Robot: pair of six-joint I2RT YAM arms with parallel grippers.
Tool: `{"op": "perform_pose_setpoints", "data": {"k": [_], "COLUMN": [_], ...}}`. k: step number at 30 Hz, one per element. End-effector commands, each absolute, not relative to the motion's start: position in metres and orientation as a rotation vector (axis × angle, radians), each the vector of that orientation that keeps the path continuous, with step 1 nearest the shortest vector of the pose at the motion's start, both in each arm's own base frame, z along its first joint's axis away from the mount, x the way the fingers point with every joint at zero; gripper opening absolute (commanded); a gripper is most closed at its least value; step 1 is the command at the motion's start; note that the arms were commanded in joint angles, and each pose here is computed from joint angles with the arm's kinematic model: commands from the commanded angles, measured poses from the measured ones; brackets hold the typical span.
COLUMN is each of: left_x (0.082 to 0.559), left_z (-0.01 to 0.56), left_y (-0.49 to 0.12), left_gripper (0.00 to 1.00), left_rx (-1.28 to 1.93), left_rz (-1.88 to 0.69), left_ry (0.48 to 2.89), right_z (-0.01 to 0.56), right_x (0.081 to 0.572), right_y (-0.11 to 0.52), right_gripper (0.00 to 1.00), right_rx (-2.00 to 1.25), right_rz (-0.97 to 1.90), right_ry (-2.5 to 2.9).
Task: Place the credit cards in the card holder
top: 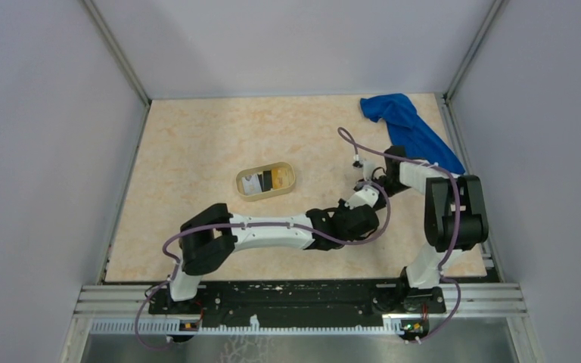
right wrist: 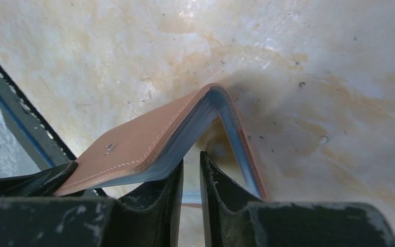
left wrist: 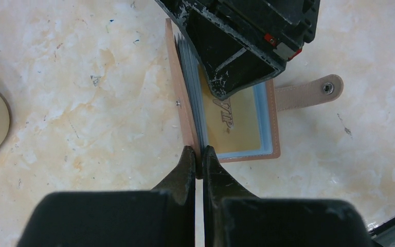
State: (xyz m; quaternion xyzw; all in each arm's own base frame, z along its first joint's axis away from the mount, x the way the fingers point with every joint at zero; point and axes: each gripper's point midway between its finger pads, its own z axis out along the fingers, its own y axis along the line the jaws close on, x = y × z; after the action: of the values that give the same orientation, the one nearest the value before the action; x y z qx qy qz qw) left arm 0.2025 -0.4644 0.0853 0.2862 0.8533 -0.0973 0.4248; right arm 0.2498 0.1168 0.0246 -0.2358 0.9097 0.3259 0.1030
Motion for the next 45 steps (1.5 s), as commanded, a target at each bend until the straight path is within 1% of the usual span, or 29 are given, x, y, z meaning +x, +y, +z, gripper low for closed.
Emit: {"op": "perform_pose_setpoints", "data": {"k": [1, 6, 10, 17, 25, 32, 33, 34, 40, 41, 45], "left_x": [0.201, 0.21, 0.218, 0.225, 0.21, 0.195, 0.193, 0.192, 0.181, 0.179, 0.184], "left_z": [0.086, 0.103, 0.115, 0.129, 0.1, 0.076, 0.074, 0.072, 0.057, 0.054, 0.042], "left_y": [-0.467, -0.443, -0.422, -0.406, -0.434, -0.469, -0.472, -0.475, -0.489, -0.49, -0.483], "left_gripper": [0.0, 0.0, 0.0, 0.0, 0.0, 0.01, 0.02, 0.05, 0.4, 0.43, 0.47], "left_rx": [0.681, 0.62, 0.595, 0.617, 0.728, 0.802, 0.81, 0.815, 0.849, 0.853, 0.815], "left_rz": [-0.203, -0.104, 0.004, 0.109, 0.058, -0.051, -0.065, -0.083, -0.232, -0.272, -0.385], "left_ry": [2.119, 2.082, 2.043, 1.998, 2.035, 2.087, 2.092, 2.097, 2.147, 2.172, 2.249], "right_z": [0.029, 0.032, 0.045, 0.055, 0.035, 0.02, 0.018, 0.017, 0.016, 0.016, 0.027], "right_x": [0.269, 0.272, 0.279, 0.276, 0.261, 0.26, 0.259, 0.259, 0.261, 0.262, 0.269], "right_y": [0.096, 0.096, 0.088, 0.084, 0.101, 0.106, 0.107, 0.107, 0.105, 0.104, 0.101], "right_gripper": [0.2, 0.2, 0.2, 0.25, 0.28, 0.27, 0.26, 0.26, 0.25, 0.25, 0.25], "right_rx": [-0.801, -0.776, -0.736, -0.713, -0.642, -0.603, -0.603, -0.607, -0.609, -0.613, -0.627], "right_rz": [0.751, 0.769, 0.769, 0.805, 1.049, 1.086, 1.084, 1.076, 1.046, 1.035, 0.973], "right_ry": [2.637, 2.629, 2.579, 2.543, 2.621, 2.667, 2.676, 2.682, 2.689, 2.689, 2.649]}}
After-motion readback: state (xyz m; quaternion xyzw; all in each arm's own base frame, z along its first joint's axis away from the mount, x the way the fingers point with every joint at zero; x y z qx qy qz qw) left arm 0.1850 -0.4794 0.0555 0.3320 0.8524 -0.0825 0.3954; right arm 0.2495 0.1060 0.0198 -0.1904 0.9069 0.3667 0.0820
